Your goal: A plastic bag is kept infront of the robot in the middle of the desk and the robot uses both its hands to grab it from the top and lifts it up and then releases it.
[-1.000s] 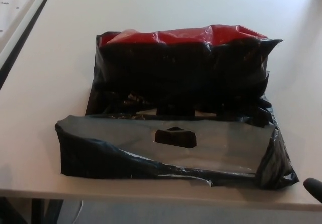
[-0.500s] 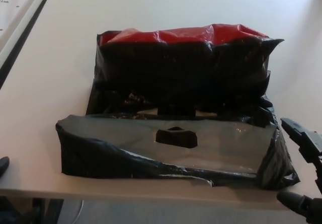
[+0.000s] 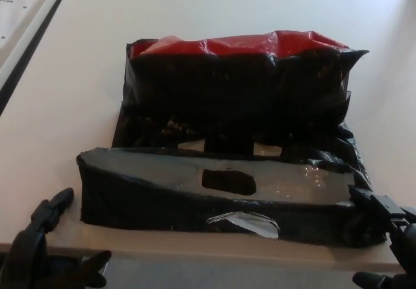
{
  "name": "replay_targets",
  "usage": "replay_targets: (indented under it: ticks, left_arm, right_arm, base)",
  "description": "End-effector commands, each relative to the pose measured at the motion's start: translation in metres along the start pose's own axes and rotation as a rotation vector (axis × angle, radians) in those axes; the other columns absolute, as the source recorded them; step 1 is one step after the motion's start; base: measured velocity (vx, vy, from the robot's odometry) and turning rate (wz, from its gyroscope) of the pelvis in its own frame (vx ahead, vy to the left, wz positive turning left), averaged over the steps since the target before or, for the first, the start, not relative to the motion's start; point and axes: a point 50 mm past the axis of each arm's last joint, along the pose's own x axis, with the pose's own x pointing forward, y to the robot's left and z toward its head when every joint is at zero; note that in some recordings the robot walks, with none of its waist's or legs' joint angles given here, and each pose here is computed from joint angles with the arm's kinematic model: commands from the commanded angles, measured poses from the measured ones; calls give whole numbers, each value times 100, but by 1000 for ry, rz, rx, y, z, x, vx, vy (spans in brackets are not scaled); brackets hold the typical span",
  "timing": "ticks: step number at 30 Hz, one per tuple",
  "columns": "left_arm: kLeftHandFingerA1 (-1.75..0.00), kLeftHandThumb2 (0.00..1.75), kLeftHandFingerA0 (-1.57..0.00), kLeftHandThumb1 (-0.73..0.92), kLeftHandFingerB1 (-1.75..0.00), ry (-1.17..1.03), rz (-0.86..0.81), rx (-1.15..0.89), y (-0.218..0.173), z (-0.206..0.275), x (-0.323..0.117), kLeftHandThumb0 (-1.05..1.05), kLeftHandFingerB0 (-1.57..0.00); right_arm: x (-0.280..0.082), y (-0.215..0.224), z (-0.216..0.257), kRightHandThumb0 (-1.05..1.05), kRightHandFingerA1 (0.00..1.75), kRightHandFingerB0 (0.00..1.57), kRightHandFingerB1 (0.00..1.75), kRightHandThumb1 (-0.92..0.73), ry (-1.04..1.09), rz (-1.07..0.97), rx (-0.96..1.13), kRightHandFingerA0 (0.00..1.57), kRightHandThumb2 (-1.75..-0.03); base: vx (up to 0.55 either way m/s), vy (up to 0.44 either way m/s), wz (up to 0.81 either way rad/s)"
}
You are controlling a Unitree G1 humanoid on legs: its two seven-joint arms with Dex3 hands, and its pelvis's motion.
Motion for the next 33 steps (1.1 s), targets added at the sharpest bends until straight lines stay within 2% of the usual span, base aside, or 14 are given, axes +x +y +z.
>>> replay_targets:
  ticks: [1,2,4,5,9,10,11,16,17,19,22,23,25,33]
  left_arm:
    - [-57,79,-38,30,-45,57,-7,31,-3,1,3,-22,-3]
    - [-36,54,-49,45,-29,55,-8,38,-3,2,4,-29,-12]
    - [-59,80,-41,30,-44,55,-10,43,-4,3,4,-23,0]
    - [-36,54,-49,45,-28,50,-12,38,-5,4,4,-25,-11]
    - [-36,53,-47,45,-28,49,-21,20,-9,6,4,-25,-11]
    - [-36,54,-47,45,-28,46,-26,21,-12,8,5,-24,-11]
    - [-58,80,-37,31,-44,48,-30,20,-14,8,4,-19,0]
    - [-60,81,-43,31,-45,52,-44,13,-22,9,6,-21,-4]
    - [-42,59,-63,49,-33,44,-51,-4,-27,10,7,-34,-30]
    - [-43,56,-72,52,-34,22,-71,-6,-33,10,6,-31,-43]
    - [-91,59,-82,58,-51,3,-90,48,-39,11,7,-35,-80]
    - [-129,86,-86,57,-98,-8,-116,59,-43,12,8,-54,-72]
    - [-165,64,-76,69,-121,-23,-166,73,-51,15,9,-40,-63]
    - [-138,83,-96,55,-119,-25,-257,86,-78,19,-2,-52,-64]
  right_arm:
    - [-3,10,-13,-71,113,8,32,-42,59,47,9,54,-71]
    - [-3,11,-15,-65,70,12,26,-46,63,50,11,52,-55]
    - [-4,14,-17,-67,96,8,34,-39,73,55,13,54,-72]
    - [-4,16,-18,-68,83,7,34,-40,79,58,12,51,-74]
    - [-7,20,-22,-63,113,12,26,-46,87,62,13,48,-55]
    - [-8,22,-24,-67,59,7,32,-40,97,72,13,43,-73]
    - [-9,24,-25,-67,57,7,30,-40,101,76,13,43,-74]
    - [-12,32,-28,-55,38,22,29,-49,121,80,61,51,-56]
    - [-13,35,-30,-59,54,36,45,-46,141,88,93,62,-78]
    - [-14,40,-32,-52,45,48,36,-55,166,93,124,71,-58]
    - [-15,45,-33,-51,51,55,38,-59,181,90,149,78,-59]
    - [-15,47,-33,-50,60,56,38,-62,189,82,159,78,-59]
    - [-15,51,-34,-48,62,55,38,-65,207,74,171,77,-60]
    - [-17,66,-30,-45,61,51,37,-67,251,72,241,74,-61]
  base:
    - [0,0,0]
    - [0,0,0]
    - [0,0,0]
    - [0,0,0]
    - [0,0,0]
    - [0,0,0]
    - [0,0,0]
    - [0,0,0]
    - [0,0,0]
    - [0,0,0]
    - [0,0,0]
    - [0,0,0]
    - [0,0,0]
    - [0,0,0]
